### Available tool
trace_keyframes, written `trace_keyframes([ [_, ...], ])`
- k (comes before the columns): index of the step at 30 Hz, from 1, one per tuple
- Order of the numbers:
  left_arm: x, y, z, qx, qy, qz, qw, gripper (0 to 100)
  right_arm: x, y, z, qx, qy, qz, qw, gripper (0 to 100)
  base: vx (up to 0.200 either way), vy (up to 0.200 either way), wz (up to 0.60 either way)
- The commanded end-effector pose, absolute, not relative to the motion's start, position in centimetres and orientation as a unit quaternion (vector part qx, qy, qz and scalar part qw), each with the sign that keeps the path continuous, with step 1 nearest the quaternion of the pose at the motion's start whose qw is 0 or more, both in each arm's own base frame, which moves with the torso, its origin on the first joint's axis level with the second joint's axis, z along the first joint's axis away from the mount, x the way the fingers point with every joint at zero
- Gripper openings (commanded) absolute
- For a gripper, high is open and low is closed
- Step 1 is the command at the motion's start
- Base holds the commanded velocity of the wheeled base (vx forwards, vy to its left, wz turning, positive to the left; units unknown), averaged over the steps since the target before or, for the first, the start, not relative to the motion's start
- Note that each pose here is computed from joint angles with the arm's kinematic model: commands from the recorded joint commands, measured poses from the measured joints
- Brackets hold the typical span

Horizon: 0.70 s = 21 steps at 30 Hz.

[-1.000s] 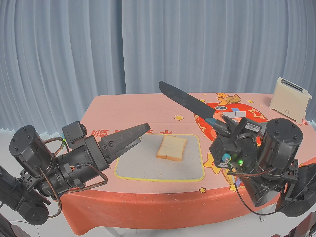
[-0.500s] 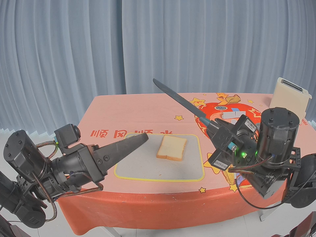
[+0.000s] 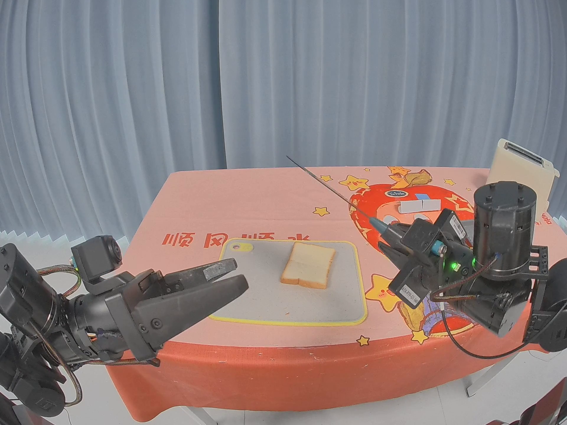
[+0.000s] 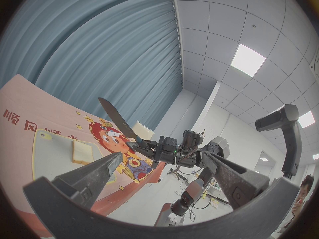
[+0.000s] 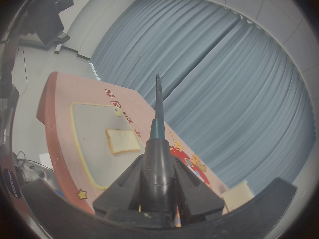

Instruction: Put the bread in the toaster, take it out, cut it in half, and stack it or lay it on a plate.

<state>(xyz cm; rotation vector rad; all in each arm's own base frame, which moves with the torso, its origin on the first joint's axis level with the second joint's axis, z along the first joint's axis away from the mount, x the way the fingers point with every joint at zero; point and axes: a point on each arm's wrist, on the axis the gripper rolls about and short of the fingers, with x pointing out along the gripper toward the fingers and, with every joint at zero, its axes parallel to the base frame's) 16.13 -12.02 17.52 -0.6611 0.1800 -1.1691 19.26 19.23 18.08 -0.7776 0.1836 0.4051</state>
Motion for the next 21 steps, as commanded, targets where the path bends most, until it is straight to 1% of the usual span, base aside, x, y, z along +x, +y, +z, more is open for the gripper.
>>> trace_keyframes([
  [1,15.9,-11.8,17.7,-0.305,0.078,-0.543,0.779,100,18.9,18.9,19.1,-0.349,0.090,0.203,0.910,0,0.000,0.000,0.00],
  [7,15.9,-11.9,17.7,-0.305,0.079,-0.542,0.779,100,19.0,18.7,19.0,-0.317,0.102,0.221,0.917,0,0.000,0.000,0.00],
  [10,16.0,-11.9,17.6,-0.305,0.079,-0.542,0.779,100,19.2,19.3,19.7,-0.288,0.094,0.237,0.923,0,0.000,0.000,0.00],
  [16,15.8,-11.8,17.8,-0.304,0.074,-0.544,0.779,100,19.4,19.5,20.0,-0.229,0.099,0.275,0.929,0,0.000,0.000,0.00],
  [17,15.8,-11.8,17.8,-0.304,0.074,-0.544,0.779,100,19.4,19.5,20.0,-0.229,0.099,0.275,0.929,0,0.000,0.000,0.00],
  [18,15.8,-11.8,17.8,-0.304,0.073,-0.544,0.778,100,19.4,19.7,20.0,-0.199,0.102,0.287,0.931,0,0.000,0.000,0.00],
  [21,15.8,-11.8,17.9,-0.301,0.070,-0.545,0.780,100,19.6,19.2,20.3,-0.174,0.109,0.287,0.936,0,0.000,0.000,0.00],
])
